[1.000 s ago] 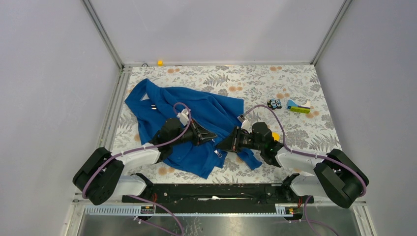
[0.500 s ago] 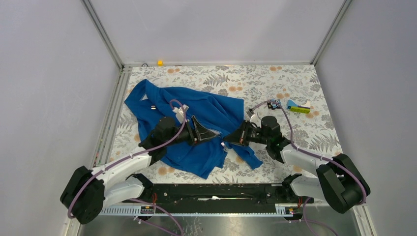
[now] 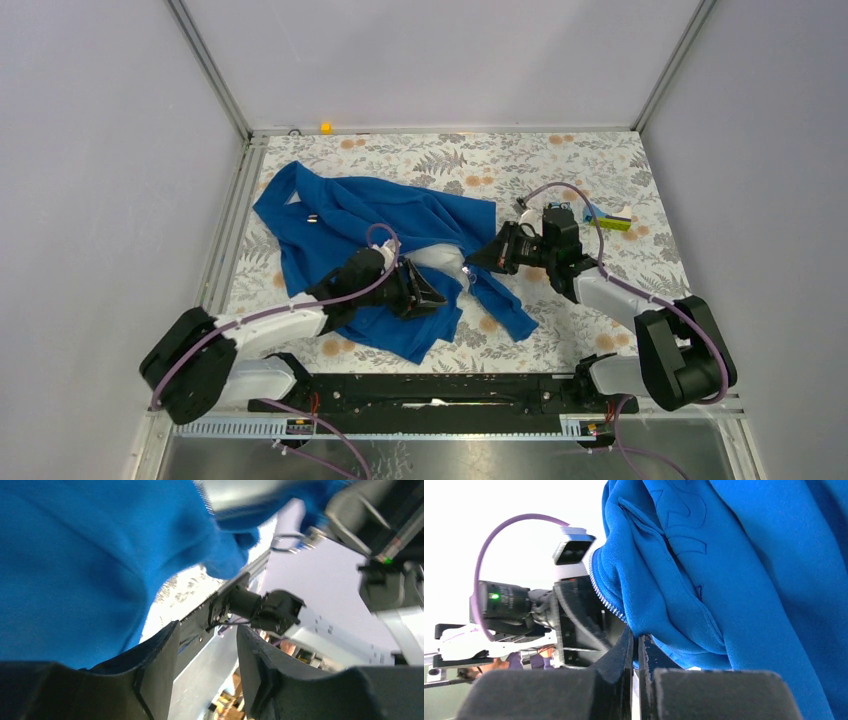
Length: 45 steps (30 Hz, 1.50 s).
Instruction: Zip up the jacket
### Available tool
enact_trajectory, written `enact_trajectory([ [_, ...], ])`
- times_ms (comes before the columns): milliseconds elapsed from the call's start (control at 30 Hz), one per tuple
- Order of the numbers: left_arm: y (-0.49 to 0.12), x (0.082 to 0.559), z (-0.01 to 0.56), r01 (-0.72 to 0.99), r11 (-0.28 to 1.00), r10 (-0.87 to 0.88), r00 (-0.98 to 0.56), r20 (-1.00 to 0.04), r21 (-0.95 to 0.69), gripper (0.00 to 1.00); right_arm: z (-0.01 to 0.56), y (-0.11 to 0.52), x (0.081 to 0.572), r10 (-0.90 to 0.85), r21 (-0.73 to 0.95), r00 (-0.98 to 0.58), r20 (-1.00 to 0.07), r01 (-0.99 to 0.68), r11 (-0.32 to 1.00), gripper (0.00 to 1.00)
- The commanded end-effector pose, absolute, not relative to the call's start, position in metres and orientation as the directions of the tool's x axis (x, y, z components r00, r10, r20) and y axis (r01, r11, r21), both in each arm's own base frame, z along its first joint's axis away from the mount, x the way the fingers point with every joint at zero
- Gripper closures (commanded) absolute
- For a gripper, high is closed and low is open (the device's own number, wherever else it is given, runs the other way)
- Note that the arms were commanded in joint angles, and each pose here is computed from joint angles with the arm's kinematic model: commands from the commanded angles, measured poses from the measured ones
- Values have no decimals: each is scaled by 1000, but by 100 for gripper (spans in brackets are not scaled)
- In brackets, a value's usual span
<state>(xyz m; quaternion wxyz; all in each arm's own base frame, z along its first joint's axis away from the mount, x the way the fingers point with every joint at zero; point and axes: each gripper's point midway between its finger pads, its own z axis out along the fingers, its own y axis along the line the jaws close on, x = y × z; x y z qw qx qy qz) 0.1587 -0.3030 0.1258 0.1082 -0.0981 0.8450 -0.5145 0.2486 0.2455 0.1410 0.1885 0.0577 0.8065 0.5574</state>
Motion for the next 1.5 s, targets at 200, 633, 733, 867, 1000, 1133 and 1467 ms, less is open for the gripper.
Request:
enact_trajectory([
  [200,-330,200,122,-422,336,-518,-829,209,-842,48,151,233,265,274,887,-895,-352,-226,404,100],
  [633,-326,208,81,-708,400,-735,-627,258,-583,47,150,222,267,286,854,-865,-412,-257,453,100],
  [733,-326,213,77,-723,395,-759,-604,242,-566,50,151,221,267,289,853,-863,-416,-260,453,100],
  [867,-334,218,68,-733,390,-762,-596,251,-557,50,150,220,265,288,853,-863,-415,-259,452,100],
  [1000,-344,218,61,-731,395,-749,-607,266,-556,52,149,219,264,289,854,-863,-414,-257,453,100],
  [1133,-349,218,57,-729,395,-745,-610,269,-558,53,149,219,263,289,853,-863,-415,-258,453,100],
  [1467,-352,223,46,-707,407,-752,-619,227,-579,48,148,219,260,288,857,-866,-408,-255,448,100],
])
